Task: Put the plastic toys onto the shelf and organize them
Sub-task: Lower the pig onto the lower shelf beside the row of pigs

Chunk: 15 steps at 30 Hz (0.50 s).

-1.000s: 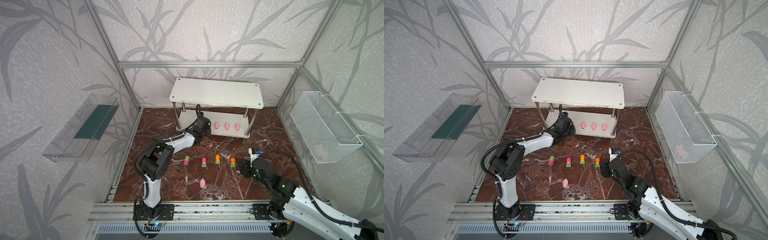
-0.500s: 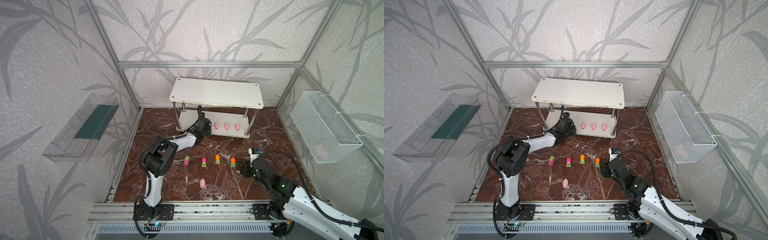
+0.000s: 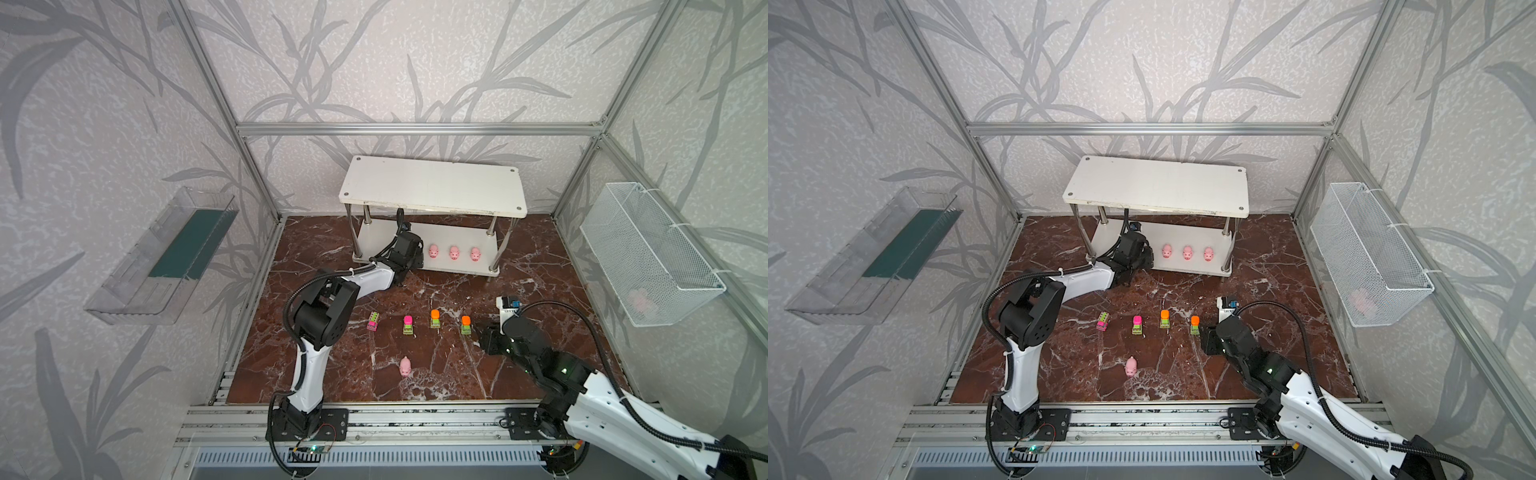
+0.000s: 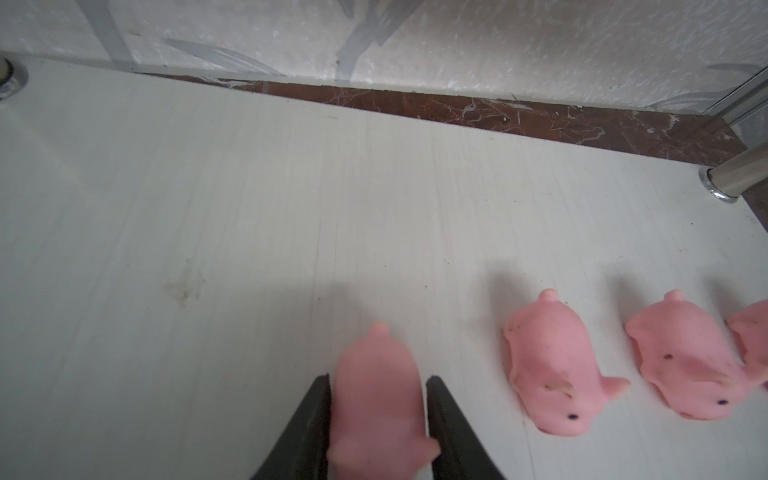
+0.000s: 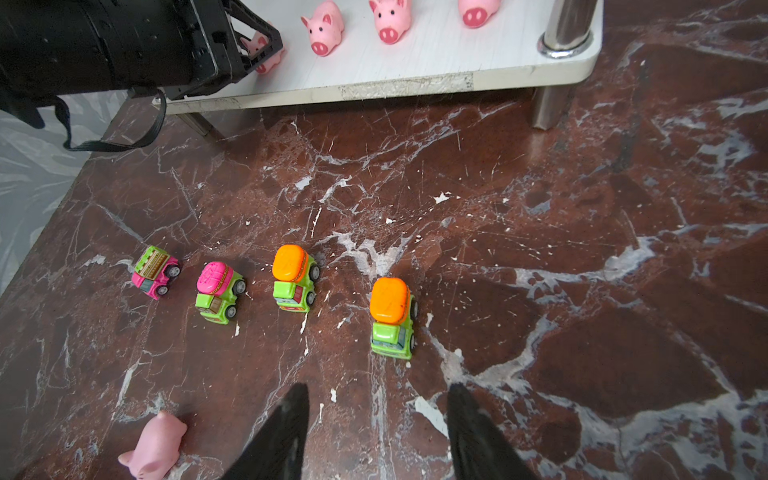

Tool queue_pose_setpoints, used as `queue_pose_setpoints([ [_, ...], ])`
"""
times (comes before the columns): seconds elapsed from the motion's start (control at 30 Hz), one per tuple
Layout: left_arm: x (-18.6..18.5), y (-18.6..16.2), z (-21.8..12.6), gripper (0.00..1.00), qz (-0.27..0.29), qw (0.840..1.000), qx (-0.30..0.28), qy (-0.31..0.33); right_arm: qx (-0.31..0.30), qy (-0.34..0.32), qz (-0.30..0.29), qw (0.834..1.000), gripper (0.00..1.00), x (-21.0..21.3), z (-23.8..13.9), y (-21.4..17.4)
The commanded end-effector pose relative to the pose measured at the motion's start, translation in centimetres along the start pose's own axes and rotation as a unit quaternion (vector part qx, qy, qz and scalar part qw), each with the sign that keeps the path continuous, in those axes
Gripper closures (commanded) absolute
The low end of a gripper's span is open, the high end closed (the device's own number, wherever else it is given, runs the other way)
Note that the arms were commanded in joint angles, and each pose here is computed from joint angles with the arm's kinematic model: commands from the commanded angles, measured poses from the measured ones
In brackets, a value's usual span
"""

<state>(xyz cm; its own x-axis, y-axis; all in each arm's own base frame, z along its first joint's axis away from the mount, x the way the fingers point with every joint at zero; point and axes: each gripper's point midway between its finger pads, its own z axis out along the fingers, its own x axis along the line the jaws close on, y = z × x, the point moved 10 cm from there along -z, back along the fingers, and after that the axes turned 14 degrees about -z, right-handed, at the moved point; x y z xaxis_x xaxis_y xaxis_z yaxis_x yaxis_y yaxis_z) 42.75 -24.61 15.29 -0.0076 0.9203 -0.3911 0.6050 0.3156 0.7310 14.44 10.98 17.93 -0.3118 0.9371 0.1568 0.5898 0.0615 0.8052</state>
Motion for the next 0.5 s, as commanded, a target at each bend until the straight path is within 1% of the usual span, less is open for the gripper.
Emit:
queue_pose_setpoints([
  [0.0, -0.27, 1.11, 0.36, 0.63, 0.004, 1.000, -0.021, -0.003, -0.007, -0.005, 0.006, 1.000, 0.46, -0.13, 0.16, -0.01],
  [0.47, -0.06, 1.84, 1.15, 0.61, 0.007, 1.000, -0.029, 0.000, -0.005, -0.003, 0.005, 1.000, 0.46, 0.01, 0.25, 0.16],
])
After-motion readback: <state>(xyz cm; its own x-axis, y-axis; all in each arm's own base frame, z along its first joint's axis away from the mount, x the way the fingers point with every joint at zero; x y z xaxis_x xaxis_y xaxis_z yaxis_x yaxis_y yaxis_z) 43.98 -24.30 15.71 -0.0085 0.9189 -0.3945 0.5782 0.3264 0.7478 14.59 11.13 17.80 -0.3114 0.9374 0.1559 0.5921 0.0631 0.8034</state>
